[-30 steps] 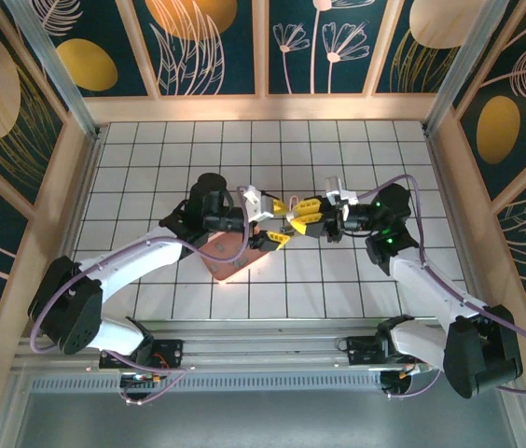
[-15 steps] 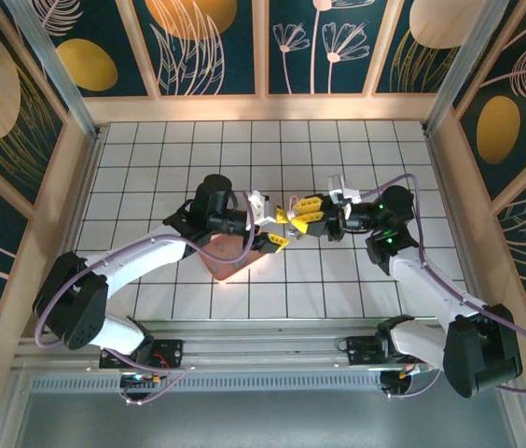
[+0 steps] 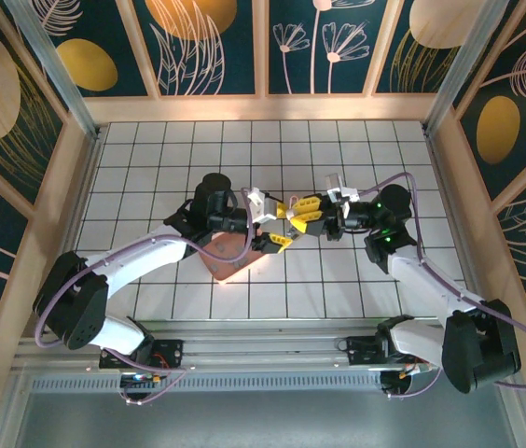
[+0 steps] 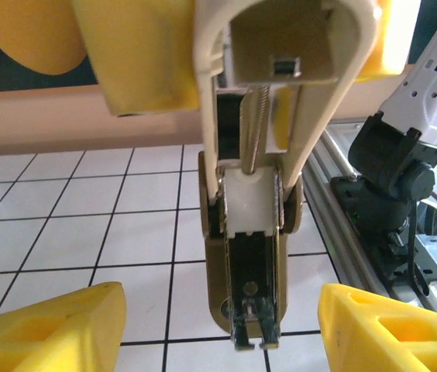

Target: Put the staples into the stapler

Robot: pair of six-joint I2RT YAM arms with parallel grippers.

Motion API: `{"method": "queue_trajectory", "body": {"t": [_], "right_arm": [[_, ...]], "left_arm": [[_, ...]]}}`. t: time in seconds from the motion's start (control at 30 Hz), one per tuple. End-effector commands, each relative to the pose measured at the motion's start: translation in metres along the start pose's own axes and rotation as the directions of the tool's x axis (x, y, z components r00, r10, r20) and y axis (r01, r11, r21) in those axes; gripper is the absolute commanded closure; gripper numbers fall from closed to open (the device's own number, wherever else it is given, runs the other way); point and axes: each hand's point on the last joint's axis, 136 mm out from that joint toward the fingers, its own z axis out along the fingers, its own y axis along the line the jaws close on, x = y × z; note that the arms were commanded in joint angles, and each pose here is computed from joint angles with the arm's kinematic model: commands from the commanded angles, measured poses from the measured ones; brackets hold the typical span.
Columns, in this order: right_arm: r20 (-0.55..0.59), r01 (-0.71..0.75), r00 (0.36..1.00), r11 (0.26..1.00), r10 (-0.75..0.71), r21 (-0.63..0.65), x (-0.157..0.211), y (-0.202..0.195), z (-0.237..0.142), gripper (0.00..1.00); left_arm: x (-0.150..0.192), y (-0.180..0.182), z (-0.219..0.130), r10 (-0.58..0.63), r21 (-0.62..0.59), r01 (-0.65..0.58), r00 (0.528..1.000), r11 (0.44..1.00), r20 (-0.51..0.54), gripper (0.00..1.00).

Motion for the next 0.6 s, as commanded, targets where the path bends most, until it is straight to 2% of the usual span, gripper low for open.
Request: {"method": "queue_trajectory", "body": {"t": [0.0,0.17,0.4,0.57], "right_arm": [[0.018,0.026,1.0,1.0,-0.026,-0.001,-0.005,0.0,-0.002,1.0],[0.017,0.017,1.0,1.0,-0.017,0.007,-0.003,-0.002,-0.002,1.0],[0.016,0.009,1.0,1.0,-0.01,0.014,-0.001,-0.004,-0.002,1.0],[0.016,0.005,1.0,1.0,-0.006,0.026,-0.001,-0.007,-0.002,1.0]], "left_arm": [[-0.017,-0.001,0.007,0.037,0.03,-0.039,0.998,0.999,0.047,0.33],[-0.025,-0.003,0.01,0.035,0.042,-0.039,0.996,0.998,0.08,0.37],[-0.038,0.0,0.011,0.029,0.029,-0.033,0.992,0.999,0.124,0.49],[-0.036,0.0,0.014,0.013,0.029,-0.017,0.993,0.999,0.12,0.54]]}}
